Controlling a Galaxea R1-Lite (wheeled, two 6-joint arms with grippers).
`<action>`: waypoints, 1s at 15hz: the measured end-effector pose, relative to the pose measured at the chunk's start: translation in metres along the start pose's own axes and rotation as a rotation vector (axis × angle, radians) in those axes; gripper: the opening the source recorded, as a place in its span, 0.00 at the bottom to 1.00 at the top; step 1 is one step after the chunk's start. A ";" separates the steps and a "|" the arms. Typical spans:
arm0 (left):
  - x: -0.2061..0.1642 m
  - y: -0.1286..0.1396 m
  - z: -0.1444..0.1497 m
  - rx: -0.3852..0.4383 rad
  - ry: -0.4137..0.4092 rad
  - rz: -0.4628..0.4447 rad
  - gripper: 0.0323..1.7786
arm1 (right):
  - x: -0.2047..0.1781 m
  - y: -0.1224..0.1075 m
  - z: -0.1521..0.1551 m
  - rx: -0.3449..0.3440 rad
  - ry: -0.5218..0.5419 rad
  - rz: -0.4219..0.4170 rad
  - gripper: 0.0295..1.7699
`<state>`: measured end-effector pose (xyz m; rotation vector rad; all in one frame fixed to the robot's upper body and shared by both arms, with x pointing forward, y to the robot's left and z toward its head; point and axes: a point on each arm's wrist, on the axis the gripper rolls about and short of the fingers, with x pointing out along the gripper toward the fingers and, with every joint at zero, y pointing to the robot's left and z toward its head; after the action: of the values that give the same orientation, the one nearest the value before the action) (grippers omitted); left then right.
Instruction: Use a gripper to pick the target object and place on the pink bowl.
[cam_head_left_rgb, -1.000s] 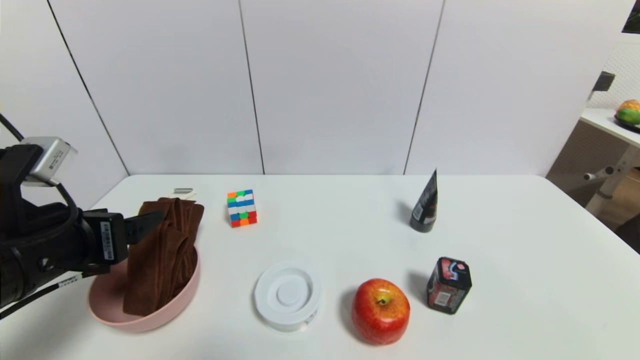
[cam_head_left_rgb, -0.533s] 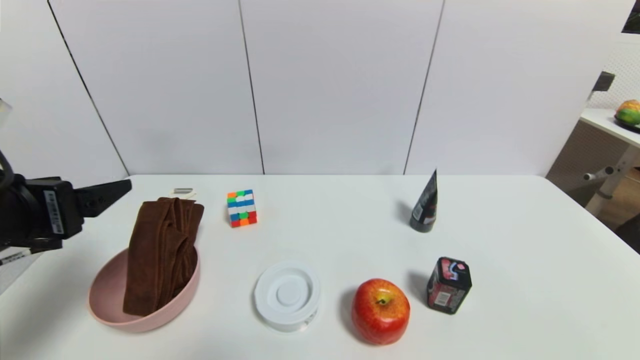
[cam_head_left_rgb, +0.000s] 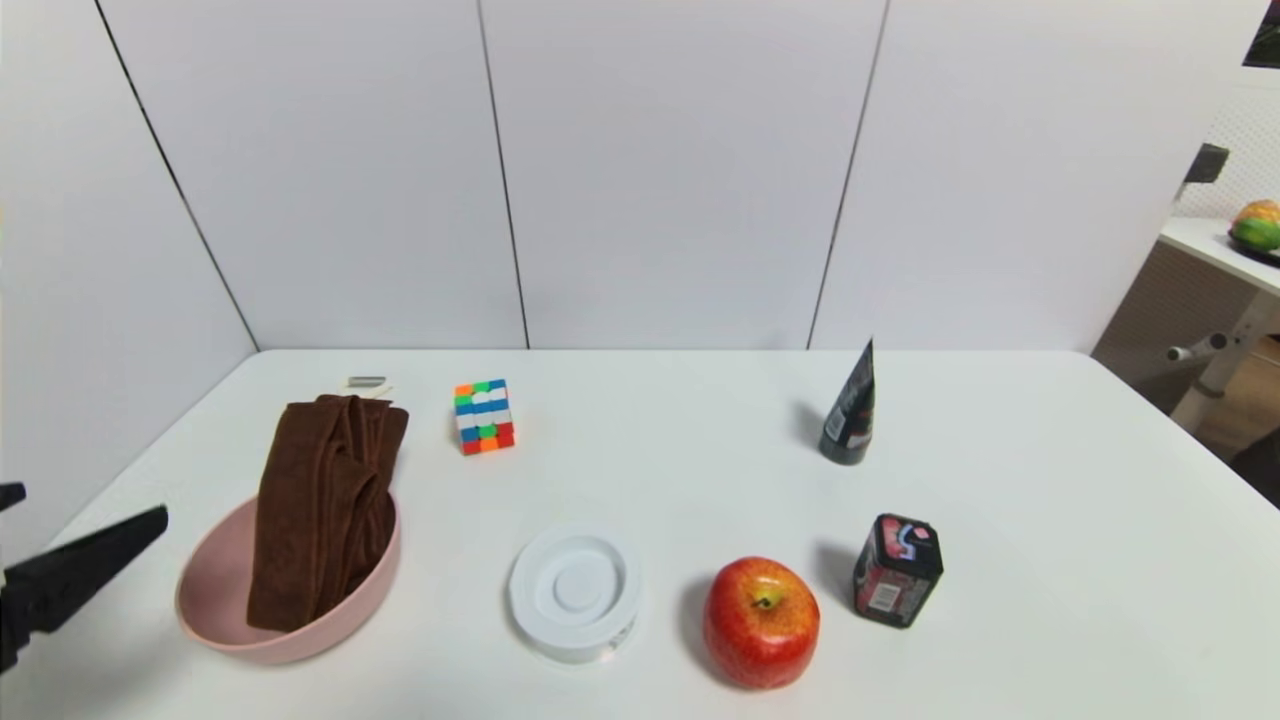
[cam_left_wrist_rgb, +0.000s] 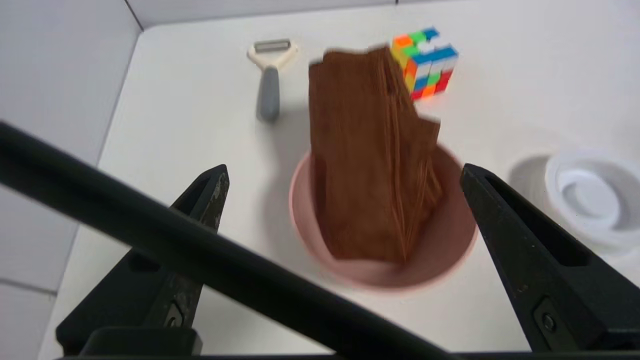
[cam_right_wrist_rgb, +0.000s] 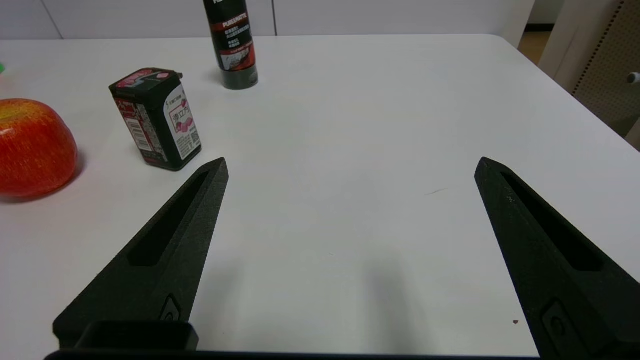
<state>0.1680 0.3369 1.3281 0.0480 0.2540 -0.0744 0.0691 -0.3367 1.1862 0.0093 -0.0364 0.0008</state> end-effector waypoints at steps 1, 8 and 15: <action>-0.002 -0.001 -0.016 0.009 0.009 0.004 0.94 | 0.000 0.000 0.000 0.000 0.000 0.000 0.96; -0.027 -0.012 -0.113 0.032 -0.087 0.052 0.95 | 0.000 0.000 0.000 0.000 0.000 0.001 0.96; -0.038 -0.014 -0.154 -0.011 0.001 0.025 0.95 | 0.000 0.000 0.000 0.000 0.000 0.000 0.96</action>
<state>0.0920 0.3340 1.1887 0.0404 0.2547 -0.0478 0.0691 -0.3367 1.1862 0.0093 -0.0364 0.0008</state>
